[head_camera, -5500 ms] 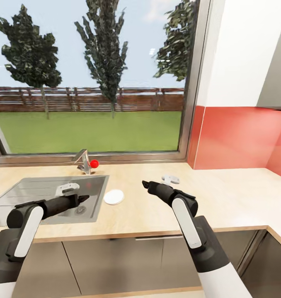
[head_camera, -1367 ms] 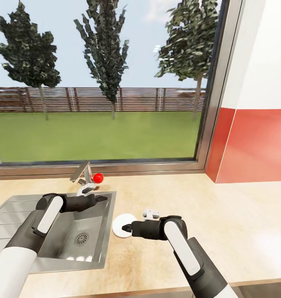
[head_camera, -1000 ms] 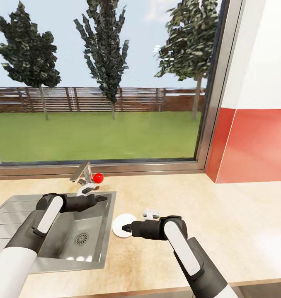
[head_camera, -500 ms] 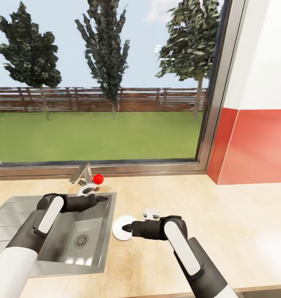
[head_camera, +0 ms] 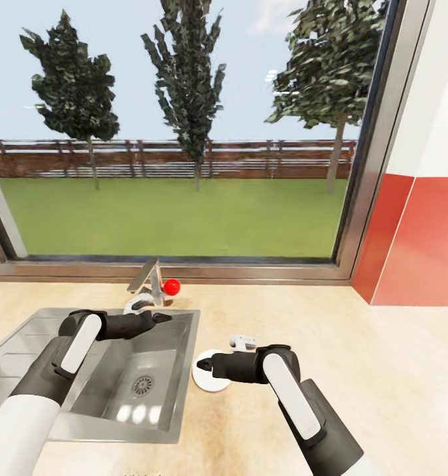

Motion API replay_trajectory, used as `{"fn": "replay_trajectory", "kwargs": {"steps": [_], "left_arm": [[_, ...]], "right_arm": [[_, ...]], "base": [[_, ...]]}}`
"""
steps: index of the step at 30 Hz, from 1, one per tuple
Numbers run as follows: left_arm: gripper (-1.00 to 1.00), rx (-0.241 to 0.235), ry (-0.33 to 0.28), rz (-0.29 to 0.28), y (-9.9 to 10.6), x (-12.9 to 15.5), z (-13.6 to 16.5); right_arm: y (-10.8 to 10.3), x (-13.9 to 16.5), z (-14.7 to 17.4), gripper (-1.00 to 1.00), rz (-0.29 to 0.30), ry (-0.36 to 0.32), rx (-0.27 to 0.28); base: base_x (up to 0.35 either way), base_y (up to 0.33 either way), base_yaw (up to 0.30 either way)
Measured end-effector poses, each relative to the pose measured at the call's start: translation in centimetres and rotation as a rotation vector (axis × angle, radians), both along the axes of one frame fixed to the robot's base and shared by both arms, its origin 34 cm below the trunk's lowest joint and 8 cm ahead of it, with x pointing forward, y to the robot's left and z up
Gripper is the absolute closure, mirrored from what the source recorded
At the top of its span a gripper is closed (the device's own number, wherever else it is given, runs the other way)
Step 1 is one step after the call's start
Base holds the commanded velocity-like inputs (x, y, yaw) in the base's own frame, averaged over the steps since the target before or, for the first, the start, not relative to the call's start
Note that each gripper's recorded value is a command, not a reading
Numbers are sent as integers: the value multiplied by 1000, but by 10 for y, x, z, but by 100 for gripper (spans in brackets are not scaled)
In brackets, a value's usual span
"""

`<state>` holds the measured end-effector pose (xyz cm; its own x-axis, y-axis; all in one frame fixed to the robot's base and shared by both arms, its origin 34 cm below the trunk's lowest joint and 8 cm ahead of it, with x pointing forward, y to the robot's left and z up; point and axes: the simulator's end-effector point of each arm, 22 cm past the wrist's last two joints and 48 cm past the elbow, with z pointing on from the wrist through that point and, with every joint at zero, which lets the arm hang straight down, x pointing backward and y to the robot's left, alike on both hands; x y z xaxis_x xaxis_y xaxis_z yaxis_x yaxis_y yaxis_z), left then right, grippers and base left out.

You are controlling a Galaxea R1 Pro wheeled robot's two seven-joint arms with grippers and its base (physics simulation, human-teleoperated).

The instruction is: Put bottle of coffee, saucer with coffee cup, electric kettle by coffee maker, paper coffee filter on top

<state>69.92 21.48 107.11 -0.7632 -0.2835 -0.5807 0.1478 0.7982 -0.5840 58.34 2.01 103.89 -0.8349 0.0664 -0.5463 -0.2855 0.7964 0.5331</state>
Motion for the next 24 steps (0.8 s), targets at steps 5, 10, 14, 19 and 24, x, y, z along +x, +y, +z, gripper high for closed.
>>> {"fn": "replay_trajectory", "kwargs": {"steps": [5, 10, 14, 19, 24], "left_arm": [[-100, 1, 2, -3, -1, -1, -1], [-100, 14, 9, -23, -8, -3, -6], [-100, 19, 14, -39, -15, -6, -8], [-100, 15, 17, -49, -22, -7, -9], [-100, 11, 20, -54, -27, -8, -11]], "right_arm": [[0, 0, 0, -100, 0, 0, 0], [0, 0, 0, -100, 0, 0, -1], [-3, 1, -2, -100, -3, 0, -8], [-16, 3, -8, -100, -12, 0, -30], [-19, 4, -9, -100, -15, 0, -36]], "base": [[1, 0, 124], [0, 0, 28], [0, 0, 6], [0, 0, 1], [0, 0, 0]]}}
